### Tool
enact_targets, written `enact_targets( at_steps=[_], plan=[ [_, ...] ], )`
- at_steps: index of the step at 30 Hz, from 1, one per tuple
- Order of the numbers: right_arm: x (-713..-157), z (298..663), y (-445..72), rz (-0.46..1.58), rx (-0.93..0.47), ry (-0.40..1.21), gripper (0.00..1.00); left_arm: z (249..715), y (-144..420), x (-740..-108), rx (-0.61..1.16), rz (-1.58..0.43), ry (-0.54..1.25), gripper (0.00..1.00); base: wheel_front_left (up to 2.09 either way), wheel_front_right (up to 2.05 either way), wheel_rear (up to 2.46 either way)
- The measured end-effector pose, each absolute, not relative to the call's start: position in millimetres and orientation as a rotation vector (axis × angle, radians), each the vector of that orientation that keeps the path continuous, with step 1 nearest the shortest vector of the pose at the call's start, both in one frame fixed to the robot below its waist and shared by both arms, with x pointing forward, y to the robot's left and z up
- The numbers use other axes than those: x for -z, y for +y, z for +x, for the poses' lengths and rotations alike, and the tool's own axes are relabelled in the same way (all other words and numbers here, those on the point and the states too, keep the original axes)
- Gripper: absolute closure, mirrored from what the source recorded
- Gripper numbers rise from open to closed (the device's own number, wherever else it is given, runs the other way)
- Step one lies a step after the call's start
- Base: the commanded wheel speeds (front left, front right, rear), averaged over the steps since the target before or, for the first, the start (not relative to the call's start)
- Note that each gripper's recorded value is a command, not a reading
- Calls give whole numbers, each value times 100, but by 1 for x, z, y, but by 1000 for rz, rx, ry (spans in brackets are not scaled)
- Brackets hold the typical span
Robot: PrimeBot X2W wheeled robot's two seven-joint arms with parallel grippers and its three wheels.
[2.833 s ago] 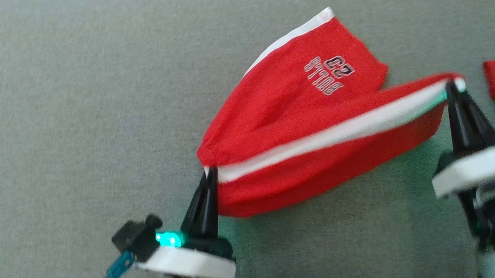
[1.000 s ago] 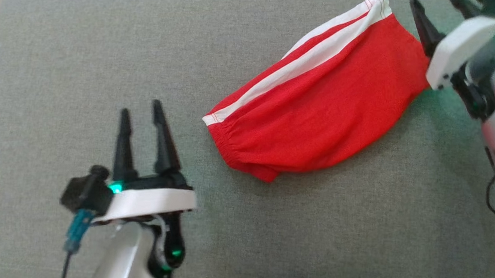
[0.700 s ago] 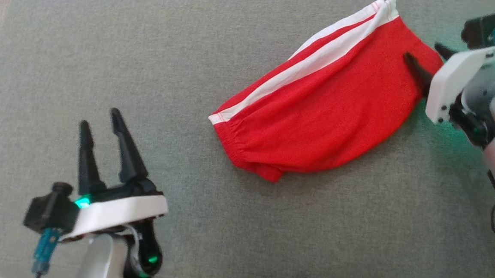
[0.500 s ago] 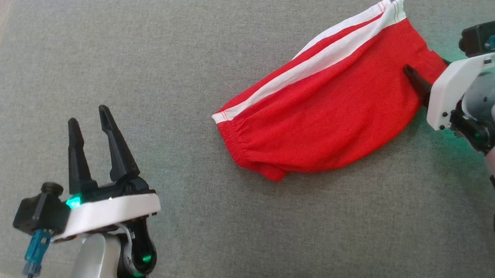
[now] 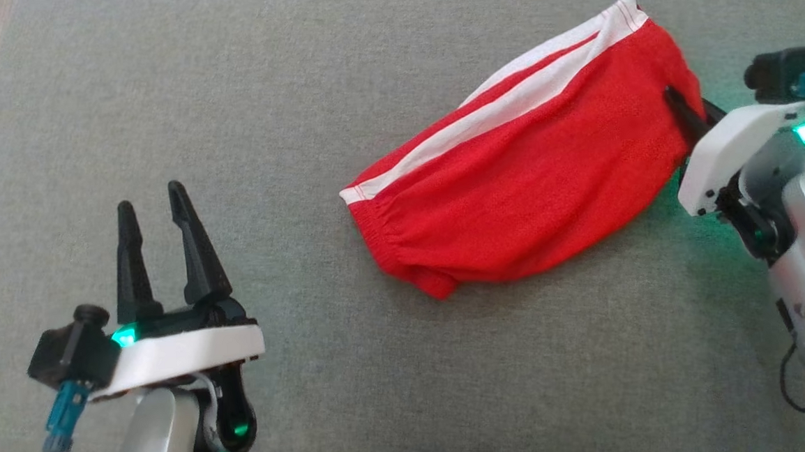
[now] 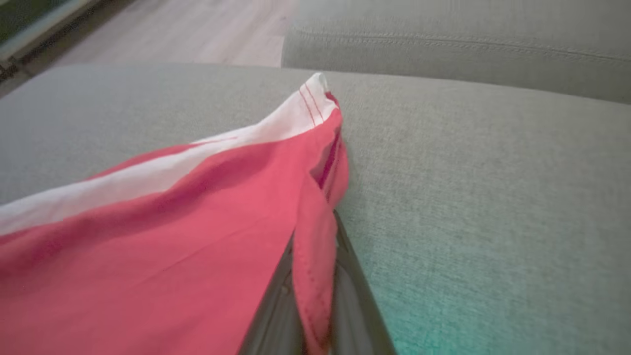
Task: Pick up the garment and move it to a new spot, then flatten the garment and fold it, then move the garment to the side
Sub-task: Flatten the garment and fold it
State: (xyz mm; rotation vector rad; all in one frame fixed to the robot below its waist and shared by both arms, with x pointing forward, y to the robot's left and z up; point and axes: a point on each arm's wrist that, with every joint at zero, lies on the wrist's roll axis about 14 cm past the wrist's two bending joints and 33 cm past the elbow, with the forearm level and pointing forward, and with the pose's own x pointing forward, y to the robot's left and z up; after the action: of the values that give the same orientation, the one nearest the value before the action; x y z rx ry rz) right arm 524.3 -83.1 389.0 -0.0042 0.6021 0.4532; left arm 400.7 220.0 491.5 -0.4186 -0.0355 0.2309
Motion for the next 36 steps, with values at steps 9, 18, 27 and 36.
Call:
enact_targets(
  at_steps=[9, 18, 27, 36],
  plan=[
    [-401, 500, -112, 139, -334, 493, 100, 408, 201, -498, -165, -437, -46, 0, 0, 0, 0],
    [-407, 446, -141, 233, -190, 423, 100, 408, 169, -493, -70, -436, -3, 0, 0, 0, 0],
    [-413, 404, -165, 253, -84, 407, 100, 407, 146, -493, -1, -429, 14, 0, 0, 0, 0],
    [-429, 419, -144, 224, -148, 377, 100, 403, 152, -491, -21, -422, 24, 0, 0, 0, 0]
  ],
)
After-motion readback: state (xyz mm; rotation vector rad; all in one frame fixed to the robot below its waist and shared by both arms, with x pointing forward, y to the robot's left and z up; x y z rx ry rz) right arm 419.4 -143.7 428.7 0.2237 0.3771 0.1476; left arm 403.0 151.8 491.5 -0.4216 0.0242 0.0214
